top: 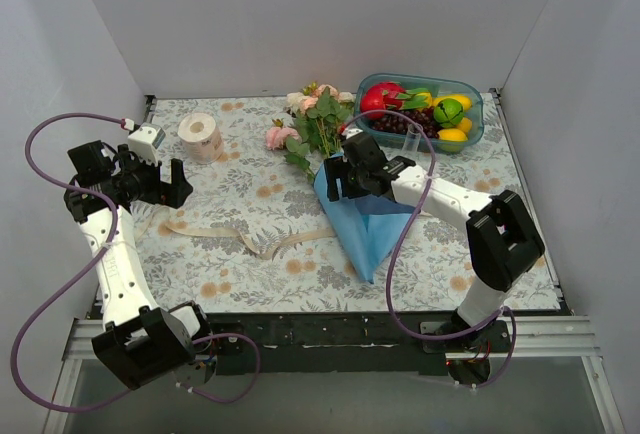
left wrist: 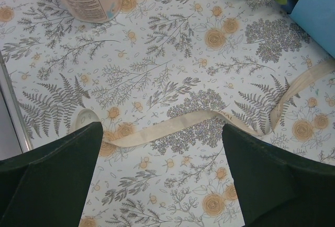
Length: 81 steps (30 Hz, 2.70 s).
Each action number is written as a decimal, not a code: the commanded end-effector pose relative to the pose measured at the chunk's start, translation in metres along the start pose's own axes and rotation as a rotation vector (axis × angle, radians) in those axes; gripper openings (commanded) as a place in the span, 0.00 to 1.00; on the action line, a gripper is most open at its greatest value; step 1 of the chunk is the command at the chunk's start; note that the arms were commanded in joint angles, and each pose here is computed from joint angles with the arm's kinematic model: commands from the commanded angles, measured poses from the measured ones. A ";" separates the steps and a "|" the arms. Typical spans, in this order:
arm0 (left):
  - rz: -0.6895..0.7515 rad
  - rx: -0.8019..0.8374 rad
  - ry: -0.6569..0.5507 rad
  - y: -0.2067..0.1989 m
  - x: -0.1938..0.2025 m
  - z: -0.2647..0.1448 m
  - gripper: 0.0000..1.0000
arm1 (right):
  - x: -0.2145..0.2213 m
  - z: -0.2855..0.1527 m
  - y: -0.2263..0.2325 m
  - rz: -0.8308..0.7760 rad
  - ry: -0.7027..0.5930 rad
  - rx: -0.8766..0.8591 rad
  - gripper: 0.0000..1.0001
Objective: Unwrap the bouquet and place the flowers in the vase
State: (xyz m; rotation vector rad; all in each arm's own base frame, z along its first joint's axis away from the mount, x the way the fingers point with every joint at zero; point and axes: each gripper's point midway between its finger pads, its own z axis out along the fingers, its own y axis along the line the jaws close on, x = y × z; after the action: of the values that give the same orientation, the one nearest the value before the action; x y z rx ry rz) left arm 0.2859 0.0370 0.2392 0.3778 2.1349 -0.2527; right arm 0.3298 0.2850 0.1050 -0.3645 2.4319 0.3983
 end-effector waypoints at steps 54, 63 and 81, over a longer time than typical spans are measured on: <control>0.053 -0.040 -0.014 0.007 -0.014 -0.009 0.98 | 0.076 0.013 0.087 -0.175 0.044 -0.063 0.51; 0.039 -0.045 -0.018 0.008 -0.012 -0.006 0.98 | 0.089 0.019 0.118 -0.479 0.034 0.131 0.50; 0.030 -0.043 -0.012 0.008 -0.011 -0.006 0.98 | 0.064 -0.047 0.066 -0.266 -0.067 0.032 0.56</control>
State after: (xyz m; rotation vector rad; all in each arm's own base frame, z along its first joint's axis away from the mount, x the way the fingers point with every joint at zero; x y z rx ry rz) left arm 0.2882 0.0440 0.2442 0.3698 2.1413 -0.2081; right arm 0.2478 0.3236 0.1254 -0.6349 2.2627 0.2290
